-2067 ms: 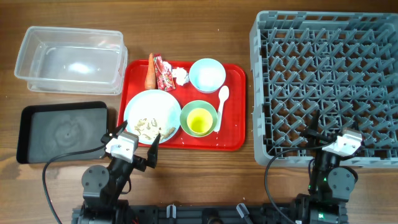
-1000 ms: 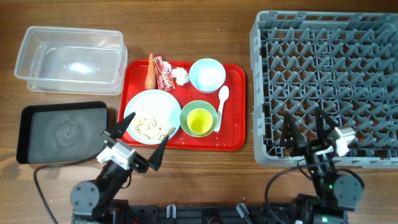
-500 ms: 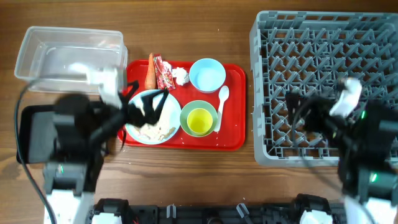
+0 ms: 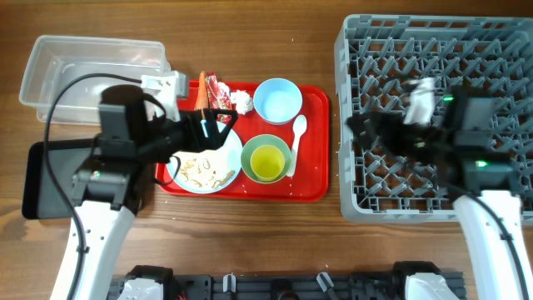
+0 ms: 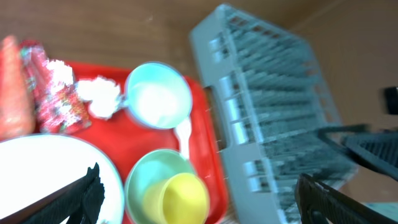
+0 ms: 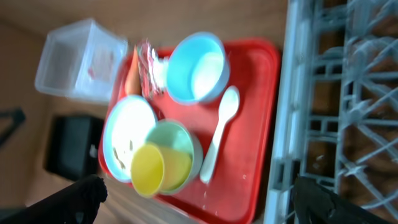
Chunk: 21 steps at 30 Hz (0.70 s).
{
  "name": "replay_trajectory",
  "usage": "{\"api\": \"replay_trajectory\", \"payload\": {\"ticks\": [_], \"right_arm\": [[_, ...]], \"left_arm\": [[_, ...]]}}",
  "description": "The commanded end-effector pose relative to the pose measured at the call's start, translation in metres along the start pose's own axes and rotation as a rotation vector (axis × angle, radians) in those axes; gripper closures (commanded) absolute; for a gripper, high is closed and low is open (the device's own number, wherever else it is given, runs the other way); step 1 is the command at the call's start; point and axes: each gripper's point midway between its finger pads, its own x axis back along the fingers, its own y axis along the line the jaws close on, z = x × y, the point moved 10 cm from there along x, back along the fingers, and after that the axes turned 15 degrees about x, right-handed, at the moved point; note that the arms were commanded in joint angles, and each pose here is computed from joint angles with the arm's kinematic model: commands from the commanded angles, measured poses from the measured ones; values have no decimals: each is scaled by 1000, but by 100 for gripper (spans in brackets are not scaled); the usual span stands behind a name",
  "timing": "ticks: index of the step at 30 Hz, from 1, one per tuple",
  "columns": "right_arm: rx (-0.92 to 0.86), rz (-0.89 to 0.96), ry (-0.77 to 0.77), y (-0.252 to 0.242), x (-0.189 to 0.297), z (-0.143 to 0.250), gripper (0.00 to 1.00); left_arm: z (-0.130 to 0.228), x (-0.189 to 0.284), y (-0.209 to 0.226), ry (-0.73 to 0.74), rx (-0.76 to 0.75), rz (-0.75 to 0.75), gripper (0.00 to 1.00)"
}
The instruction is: Sort waste into correct bins and load items into the dishwasher rack
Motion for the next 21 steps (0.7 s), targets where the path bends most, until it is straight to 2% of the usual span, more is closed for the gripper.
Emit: {"api": "replay_trajectory", "payload": {"ticks": [1, 5, 8, 10, 13, 16, 21], "right_arm": [[122, 133, 62, 28, -17, 4, 2], [169, 152, 101, 62, -35, 13, 5], [219, 92, 136, 81, -53, 18, 15], [239, 69, 174, 91, -71, 23, 16], [213, 90, 225, 93, -97, 30, 23], [205, 126, 278, 84, -125, 35, 27], [152, 208, 219, 68, -117, 22, 27]], "left_arm": [[3, -9, 2, -67, -15, -191, 0], [6, -11, 0, -67, 17, -193, 0], [7, -9, -1, -52, 8, -185, 0], [4, -1, -2, -82, 16, -181, 1], [-5, 15, -11, -142, 8, -157, 13], [-11, 36, -25, -176, 2, -145, 18], [5, 27, -17, -48, 40, -218, 23]]}}
